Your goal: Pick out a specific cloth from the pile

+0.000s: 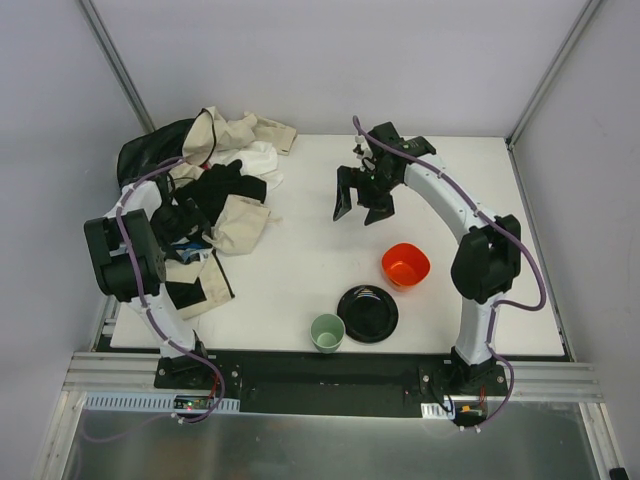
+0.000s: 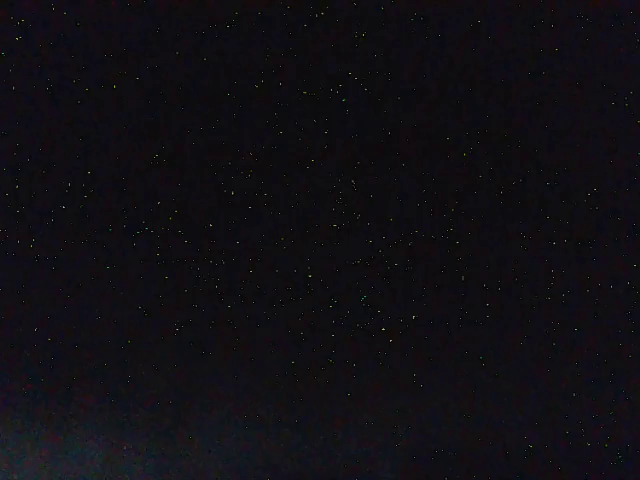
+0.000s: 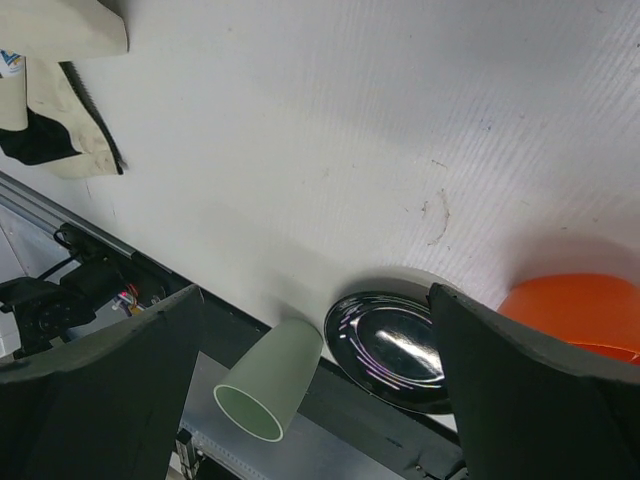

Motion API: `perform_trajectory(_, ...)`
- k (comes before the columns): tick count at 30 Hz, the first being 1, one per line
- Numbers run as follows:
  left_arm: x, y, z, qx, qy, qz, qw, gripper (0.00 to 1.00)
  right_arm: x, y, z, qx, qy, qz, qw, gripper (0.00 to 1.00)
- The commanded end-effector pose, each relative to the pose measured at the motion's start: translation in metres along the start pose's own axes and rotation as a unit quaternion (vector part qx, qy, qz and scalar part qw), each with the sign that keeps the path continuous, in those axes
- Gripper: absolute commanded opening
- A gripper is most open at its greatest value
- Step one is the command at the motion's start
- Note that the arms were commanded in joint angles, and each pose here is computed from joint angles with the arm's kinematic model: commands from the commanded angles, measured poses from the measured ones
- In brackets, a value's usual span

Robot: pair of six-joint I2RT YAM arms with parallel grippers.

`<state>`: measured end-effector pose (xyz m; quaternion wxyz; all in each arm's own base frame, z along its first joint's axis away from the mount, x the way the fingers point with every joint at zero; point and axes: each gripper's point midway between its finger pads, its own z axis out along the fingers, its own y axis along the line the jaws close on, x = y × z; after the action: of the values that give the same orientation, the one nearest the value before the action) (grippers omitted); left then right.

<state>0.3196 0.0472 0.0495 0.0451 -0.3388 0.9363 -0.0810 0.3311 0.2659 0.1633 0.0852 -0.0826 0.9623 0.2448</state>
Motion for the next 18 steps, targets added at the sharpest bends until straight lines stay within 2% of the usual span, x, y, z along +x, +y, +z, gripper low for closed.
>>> perform_trajectory(1, 0.04, 0.032, 0.034, -0.084, 0.081, 0.021, 0.993, 0.99, 0.004, 0.004, -0.023, 0.001, -0.018, -0.016, 1.0, 0.96)
perform_trajectory(4, 0.049, 0.036, 0.046, -0.103, 0.105, 0.03, 0.989, 0.98, 0.003, 0.001, -0.024, 0.003, -0.017, -0.019, 1.0, 0.96)
perform_trajectory(8, 0.047, 0.03, 0.054, -0.104, 0.112, 0.041, 0.987, 0.86, 0.002, -0.004, -0.027, 0.004, -0.019, -0.018, 1.0, 0.96)
perform_trajectory(12, 0.033, 0.018, 0.053, -0.098, 0.107, 0.045, 0.988, 0.53, -0.001, -0.011, -0.031, 0.006, -0.023, -0.014, 1.0, 0.96)
perform_trajectory(13, 0.028, 0.015, 0.051, -0.095, 0.102, 0.047, 0.989, 0.43, 0.001, -0.013, -0.03, 0.008, -0.02, -0.013, 1.0, 0.96)
perform_trajectory(14, 0.02, 0.01, 0.049, -0.089, 0.094, 0.051, 0.99, 0.26, 0.0, -0.014, -0.032, 0.008, -0.022, -0.012, 1.0, 0.96)
perform_trajectory(16, 0.011, 0.001, 0.043, -0.078, 0.088, 0.056, 0.992, 0.06, 0.001, -0.017, -0.033, 0.009, -0.021, -0.01, 1.0, 0.96)
perform_trajectory(17, 0.006, -0.003, 0.039, -0.074, 0.083, 0.057, 0.992, 0.0, 0.001, -0.018, -0.033, 0.01, -0.022, -0.009, 1.0, 0.96)
perform_trajectory(18, 0.002, -0.008, 0.035, -0.068, 0.078, 0.058, 0.993, 0.0, 0.002, -0.02, -0.033, 0.011, -0.02, -0.007, 1.0, 0.96)
